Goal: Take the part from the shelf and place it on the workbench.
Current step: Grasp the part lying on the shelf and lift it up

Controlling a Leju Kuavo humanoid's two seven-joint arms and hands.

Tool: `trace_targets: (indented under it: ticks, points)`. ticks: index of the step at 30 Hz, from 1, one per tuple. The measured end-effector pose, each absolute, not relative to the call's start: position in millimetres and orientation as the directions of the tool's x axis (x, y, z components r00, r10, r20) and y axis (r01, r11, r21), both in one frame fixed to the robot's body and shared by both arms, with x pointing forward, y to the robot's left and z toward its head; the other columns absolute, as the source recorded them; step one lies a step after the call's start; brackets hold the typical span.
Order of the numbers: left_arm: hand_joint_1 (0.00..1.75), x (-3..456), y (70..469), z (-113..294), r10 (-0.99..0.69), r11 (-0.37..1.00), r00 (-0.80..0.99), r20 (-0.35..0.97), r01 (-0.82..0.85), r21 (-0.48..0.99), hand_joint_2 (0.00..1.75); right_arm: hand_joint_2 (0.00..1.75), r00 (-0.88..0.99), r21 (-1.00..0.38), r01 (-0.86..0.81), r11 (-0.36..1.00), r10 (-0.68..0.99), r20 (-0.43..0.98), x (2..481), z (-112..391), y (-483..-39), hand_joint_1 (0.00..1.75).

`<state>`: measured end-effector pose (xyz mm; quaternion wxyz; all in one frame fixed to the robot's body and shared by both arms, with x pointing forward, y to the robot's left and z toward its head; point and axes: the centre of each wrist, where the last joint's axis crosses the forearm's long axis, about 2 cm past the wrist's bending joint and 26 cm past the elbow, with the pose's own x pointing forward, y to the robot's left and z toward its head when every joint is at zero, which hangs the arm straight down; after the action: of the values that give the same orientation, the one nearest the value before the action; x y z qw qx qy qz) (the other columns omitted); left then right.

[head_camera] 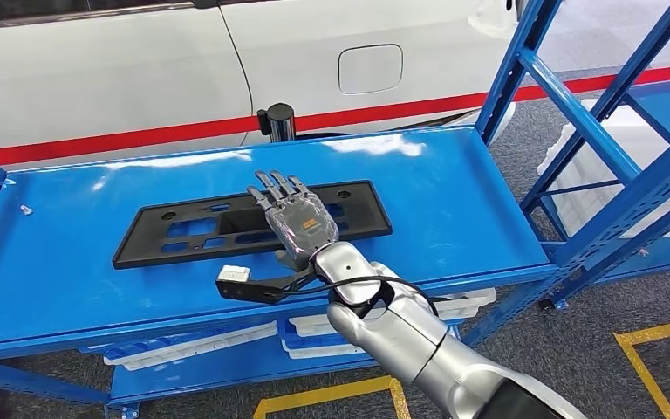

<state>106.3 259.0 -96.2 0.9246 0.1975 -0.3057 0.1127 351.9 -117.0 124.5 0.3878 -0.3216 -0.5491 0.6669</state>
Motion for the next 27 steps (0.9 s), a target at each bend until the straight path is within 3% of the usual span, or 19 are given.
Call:
trace_targets:
  ticks: [12, 21, 25, 27]
  points:
    - [0.00, 82.8, 266.9, -102.7, 0.093, 0.902, 0.846, 0.525, -0.295, 0.316, 0.00, 1.75, -0.442, -0.978, -0.191, -0.078, 0.897, 0.015, 355.1, 106.9, -130.0, 0.00]
    - [0.00, 65.4, 297.8, -107.2, 0.074, 0.913, 0.887, 0.457, -0.244, 0.327, 0.00, 1.75, -0.421, -0.980, -0.176, -0.096, 0.907, -0.013, 353.4, 87.9, -145.3, 0.02]
    - [0.00, 62.1, 312.1, -107.5, 0.059, 0.911, 0.897, 0.438, -0.228, 0.343, 0.00, 1.75, -0.413, -0.982, -0.143, -0.123, 0.909, -0.054, 353.0, 81.3, -151.4, 1.67]
    - [0.00, 61.3, 314.3, -107.6, 0.052, 0.909, 0.896, 0.441, -0.226, 0.351, 0.00, 1.75, -0.407, -0.982, -0.130, -0.137, 0.910, -0.074, 352.3, 77.7, -154.6, 1.75]
